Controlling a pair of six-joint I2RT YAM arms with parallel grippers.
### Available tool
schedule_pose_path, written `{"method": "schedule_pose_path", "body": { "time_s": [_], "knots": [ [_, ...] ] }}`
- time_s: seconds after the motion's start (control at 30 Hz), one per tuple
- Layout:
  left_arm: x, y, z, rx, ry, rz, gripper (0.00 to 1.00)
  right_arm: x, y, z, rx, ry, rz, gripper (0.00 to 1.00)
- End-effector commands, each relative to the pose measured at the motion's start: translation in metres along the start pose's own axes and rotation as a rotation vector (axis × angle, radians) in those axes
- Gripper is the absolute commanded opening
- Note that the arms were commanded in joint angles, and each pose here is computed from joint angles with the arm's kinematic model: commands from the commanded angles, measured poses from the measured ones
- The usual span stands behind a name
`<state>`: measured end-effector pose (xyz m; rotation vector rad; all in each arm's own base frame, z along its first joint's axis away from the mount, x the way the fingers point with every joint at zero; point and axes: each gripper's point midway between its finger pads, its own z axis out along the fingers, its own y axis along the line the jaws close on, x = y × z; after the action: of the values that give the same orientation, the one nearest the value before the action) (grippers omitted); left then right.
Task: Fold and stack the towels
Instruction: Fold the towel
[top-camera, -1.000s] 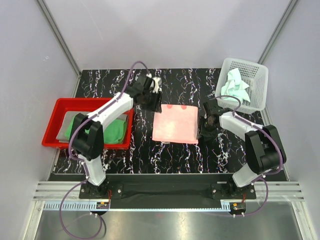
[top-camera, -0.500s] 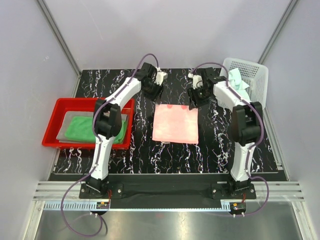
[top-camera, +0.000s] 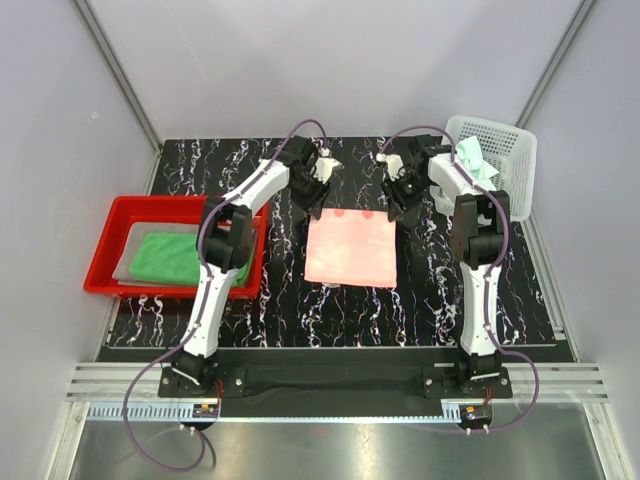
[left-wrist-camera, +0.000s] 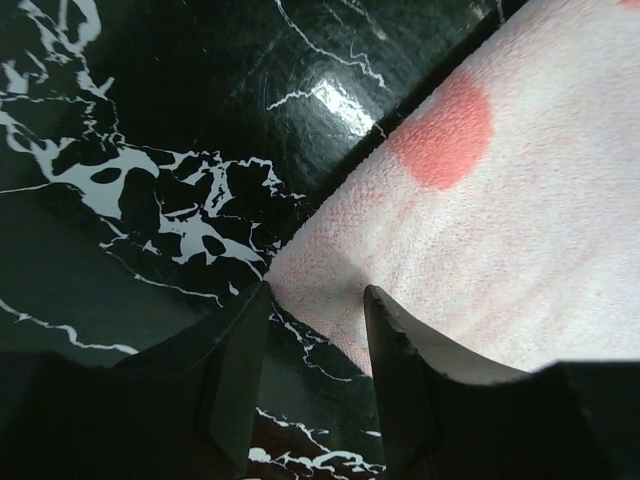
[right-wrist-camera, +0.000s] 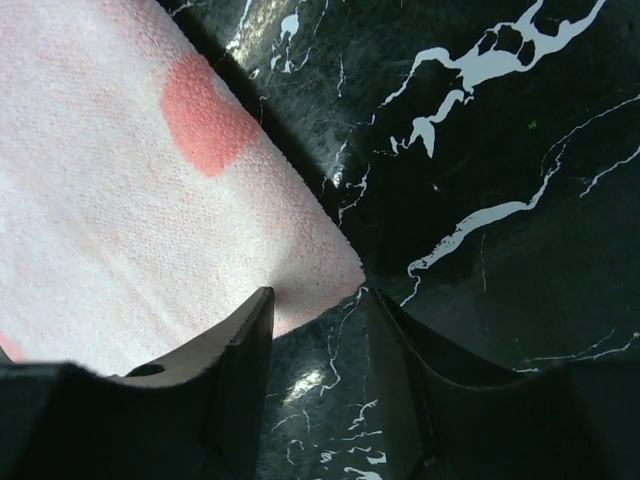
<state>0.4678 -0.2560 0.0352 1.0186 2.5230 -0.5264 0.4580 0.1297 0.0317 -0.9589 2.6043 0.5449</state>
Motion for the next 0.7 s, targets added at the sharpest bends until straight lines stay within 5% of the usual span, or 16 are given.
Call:
{"method": "schedule_pose_path", "body": {
  "time_s": [0.0, 0.27, 0.5, 0.67],
  "knots": [
    [-0.015, 0.007, -0.004, -0.012, -0.045, 0.066, 0.48, -0.007, 0.003, 0.001, -0.076, -0.022, -0.073, 0.48],
    [-0.014, 0.015, 0.001, -0.041, -0.029, 0.080, 0.43, -0.011, -0.010, 0.016, -0.080, -0.021, -0.112, 0.42],
    [-0.023, 0.023, -0.007, -0.070, -0.055, 0.092, 0.50, -0.014, -0.010, 0.016, -0.093, -0.037, -0.146, 0.05],
    [-0.022, 0.019, -0.002, -0.034, -0.054, 0.093, 0.38, -0.017, -0.009, 0.015, -0.105, -0.055, -0.161, 0.02]
  ]
}}
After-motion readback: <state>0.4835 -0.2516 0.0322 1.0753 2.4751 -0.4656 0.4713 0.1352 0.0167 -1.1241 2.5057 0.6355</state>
